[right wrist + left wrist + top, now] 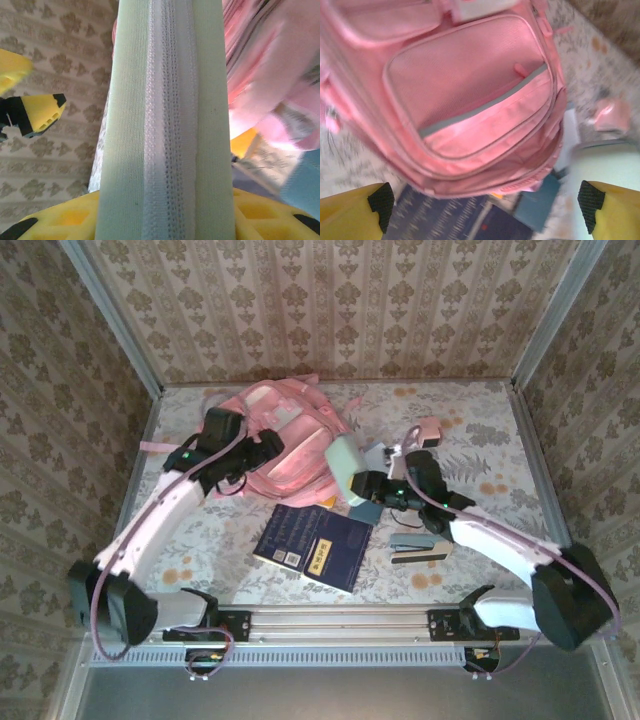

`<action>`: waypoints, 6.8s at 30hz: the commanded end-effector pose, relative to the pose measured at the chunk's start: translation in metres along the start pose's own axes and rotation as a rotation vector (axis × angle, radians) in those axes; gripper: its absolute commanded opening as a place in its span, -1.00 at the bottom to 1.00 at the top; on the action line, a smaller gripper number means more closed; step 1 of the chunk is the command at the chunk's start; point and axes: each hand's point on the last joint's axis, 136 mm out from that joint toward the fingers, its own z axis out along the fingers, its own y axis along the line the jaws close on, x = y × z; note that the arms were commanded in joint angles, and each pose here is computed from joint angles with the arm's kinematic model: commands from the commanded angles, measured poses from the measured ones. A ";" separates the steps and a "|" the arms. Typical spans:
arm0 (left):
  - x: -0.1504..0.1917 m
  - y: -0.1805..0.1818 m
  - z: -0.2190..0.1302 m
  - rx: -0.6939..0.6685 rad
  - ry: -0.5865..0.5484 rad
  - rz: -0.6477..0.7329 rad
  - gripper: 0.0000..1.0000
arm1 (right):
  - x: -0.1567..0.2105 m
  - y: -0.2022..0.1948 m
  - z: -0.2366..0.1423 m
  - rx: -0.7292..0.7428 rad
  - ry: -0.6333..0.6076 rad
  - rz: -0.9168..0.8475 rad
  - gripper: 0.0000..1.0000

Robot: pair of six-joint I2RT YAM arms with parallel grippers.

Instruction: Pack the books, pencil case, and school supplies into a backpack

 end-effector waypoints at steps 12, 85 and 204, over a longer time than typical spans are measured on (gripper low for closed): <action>-0.042 -0.038 0.118 0.209 0.236 0.568 0.69 | -0.012 -0.054 -0.056 0.155 -0.076 -0.031 -0.05; -0.103 -0.103 -0.094 0.823 -0.022 0.318 -1.00 | -0.015 0.056 -0.048 -0.151 0.097 0.027 -0.19; -0.076 -0.035 -0.036 0.616 -0.168 0.129 -1.00 | -0.190 -0.264 0.016 0.821 0.307 -0.044 0.92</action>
